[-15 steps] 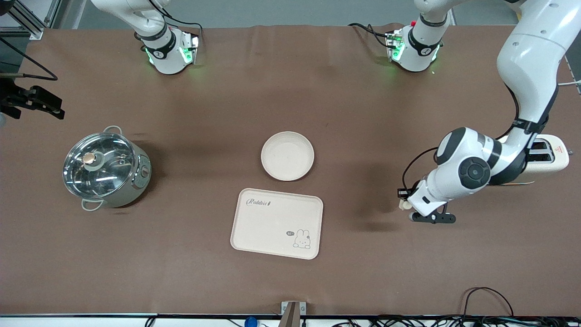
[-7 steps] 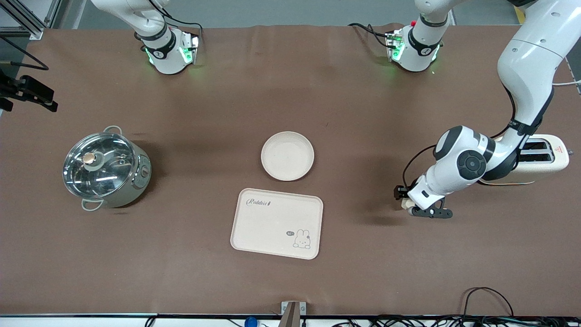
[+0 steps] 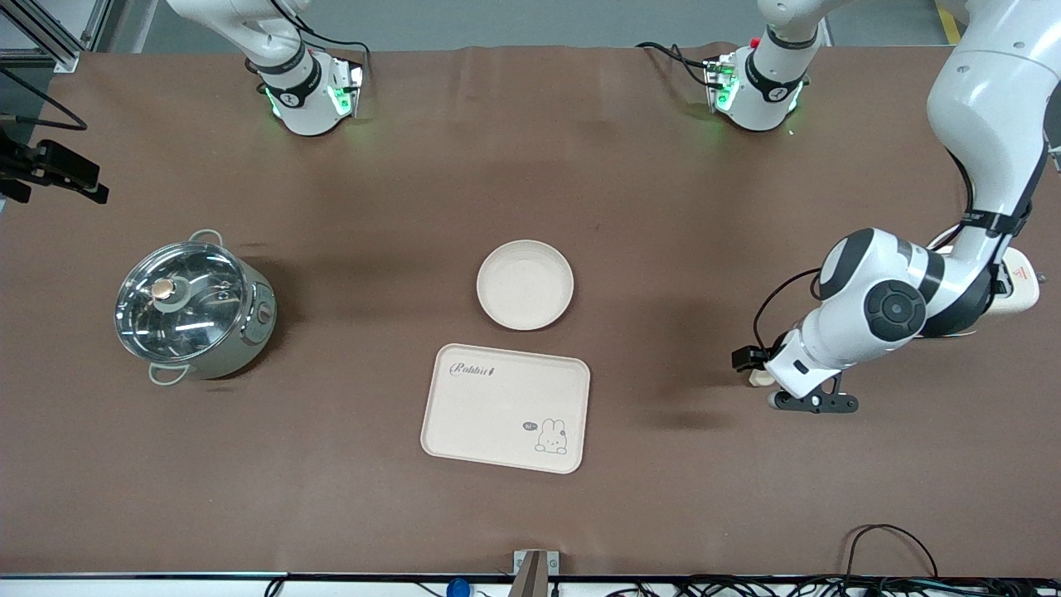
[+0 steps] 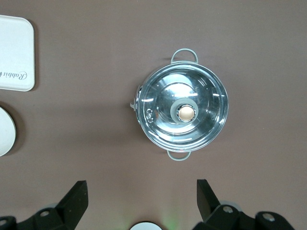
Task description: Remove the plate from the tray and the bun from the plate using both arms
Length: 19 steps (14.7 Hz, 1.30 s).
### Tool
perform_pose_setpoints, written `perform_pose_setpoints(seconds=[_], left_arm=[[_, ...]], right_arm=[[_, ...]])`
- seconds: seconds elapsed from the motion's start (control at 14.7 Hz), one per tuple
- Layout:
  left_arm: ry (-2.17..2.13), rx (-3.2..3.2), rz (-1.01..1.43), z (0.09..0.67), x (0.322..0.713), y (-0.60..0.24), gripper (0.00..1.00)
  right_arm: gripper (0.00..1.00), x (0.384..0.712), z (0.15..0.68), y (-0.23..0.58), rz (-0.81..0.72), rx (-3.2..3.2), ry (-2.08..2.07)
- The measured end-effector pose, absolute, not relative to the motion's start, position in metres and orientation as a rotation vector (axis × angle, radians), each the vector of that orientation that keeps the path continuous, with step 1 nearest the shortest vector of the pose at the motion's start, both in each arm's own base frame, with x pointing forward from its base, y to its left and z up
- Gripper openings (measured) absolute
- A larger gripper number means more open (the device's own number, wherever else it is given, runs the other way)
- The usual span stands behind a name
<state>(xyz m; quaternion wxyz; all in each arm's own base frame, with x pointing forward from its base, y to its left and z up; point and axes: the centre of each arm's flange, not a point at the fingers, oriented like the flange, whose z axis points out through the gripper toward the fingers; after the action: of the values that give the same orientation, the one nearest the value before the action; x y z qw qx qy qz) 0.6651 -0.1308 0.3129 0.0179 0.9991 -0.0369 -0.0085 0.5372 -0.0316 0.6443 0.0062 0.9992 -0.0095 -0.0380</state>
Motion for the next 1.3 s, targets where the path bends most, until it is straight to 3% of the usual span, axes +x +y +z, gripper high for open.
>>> perform_pose_setpoints(seconds=[0.34,0.75,1.09,1.3], left_arm=[[-0.120,3.137,-0.054,0.415,0.669,-0.143,1.00],[-0.172,3.114,0.096,0.529,0.651,-0.114,1.00],[-0.083,3.146,0.123,0.628,0.595,-0.079,1.00],[-0.073,3.167,0.133,0.650,0.563,-0.079,1.00]], right_arm=[[1.00,0.538,0.627,-0.035,-0.111,3.136,-0.040],[1.00,0.535,0.632,-0.035,-0.099,3.144,-0.040],[1.00,0.535,0.631,-0.035,-0.103,3.145,-0.039],[1.00,0.535,0.631,-0.032,-0.103,3.146,-0.029]])
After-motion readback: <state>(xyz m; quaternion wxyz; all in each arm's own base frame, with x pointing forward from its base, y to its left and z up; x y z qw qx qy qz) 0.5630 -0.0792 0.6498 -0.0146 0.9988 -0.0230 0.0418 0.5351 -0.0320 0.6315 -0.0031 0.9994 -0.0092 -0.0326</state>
